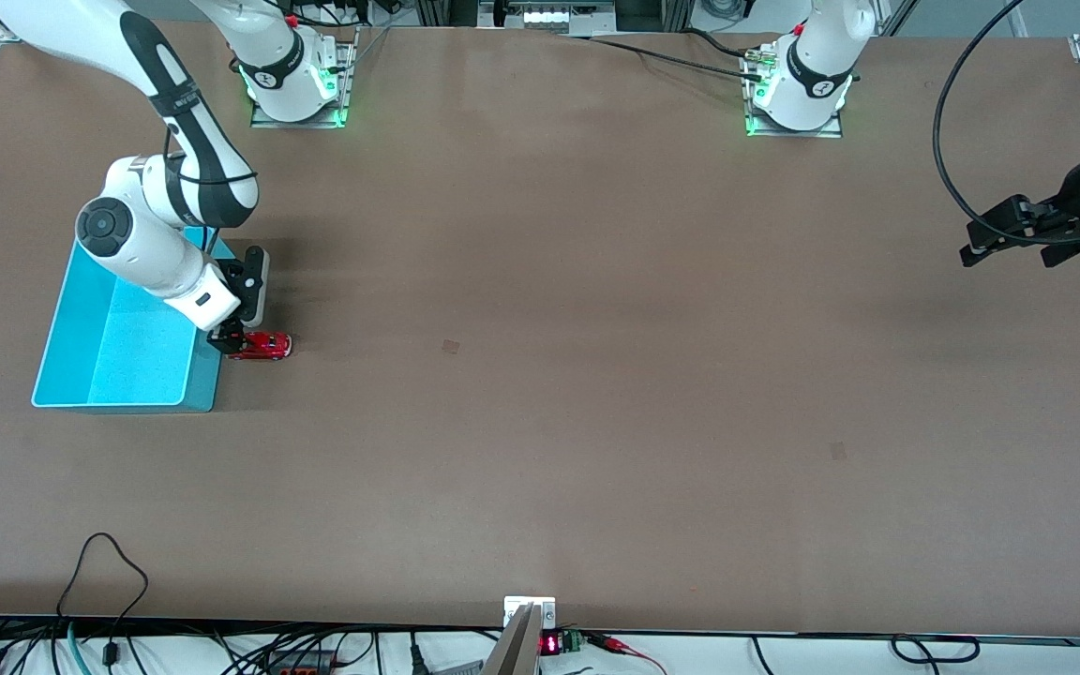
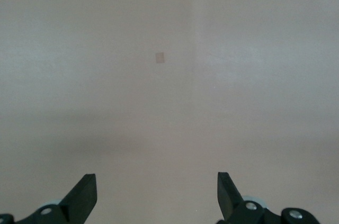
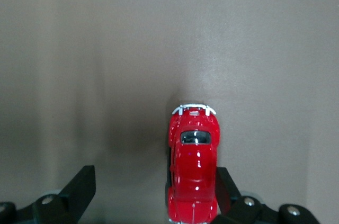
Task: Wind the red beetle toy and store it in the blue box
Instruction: 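Lower the right gripper and grasp the red car, then lift the red car off the table with the right gripper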
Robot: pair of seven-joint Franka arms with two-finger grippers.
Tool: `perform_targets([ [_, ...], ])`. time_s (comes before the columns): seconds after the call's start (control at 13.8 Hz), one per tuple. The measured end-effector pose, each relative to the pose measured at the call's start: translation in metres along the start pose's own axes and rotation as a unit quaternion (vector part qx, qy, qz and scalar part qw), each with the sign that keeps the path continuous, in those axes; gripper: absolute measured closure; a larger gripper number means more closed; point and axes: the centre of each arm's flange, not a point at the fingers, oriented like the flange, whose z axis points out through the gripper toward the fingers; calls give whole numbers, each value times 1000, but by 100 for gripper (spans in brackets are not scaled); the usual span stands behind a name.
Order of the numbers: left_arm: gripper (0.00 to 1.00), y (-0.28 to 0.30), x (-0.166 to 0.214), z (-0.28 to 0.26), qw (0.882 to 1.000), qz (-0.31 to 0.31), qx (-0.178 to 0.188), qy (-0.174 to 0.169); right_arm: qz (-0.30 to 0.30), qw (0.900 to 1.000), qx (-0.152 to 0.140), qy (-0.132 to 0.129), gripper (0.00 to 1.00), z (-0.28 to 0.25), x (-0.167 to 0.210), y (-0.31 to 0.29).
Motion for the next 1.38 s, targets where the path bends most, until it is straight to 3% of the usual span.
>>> perform_targets([
  [0.36,0,-2,-1,1,1000,-1,0,-4,-17,1000,-12,5,0,18,1,2],
  [0.51,0,9,-1,2,1000,8,0,-5,-18,1000,-15,5,6,20,1,2],
  [0.73,0,18,-2,2,1000,15,-1,-5,-18,1000,-21,5,39,17,1,5],
  [1.38,0,9,-3,5,1000,5,1,-15,-10,1000,-23,5,34,17,-8,6],
])
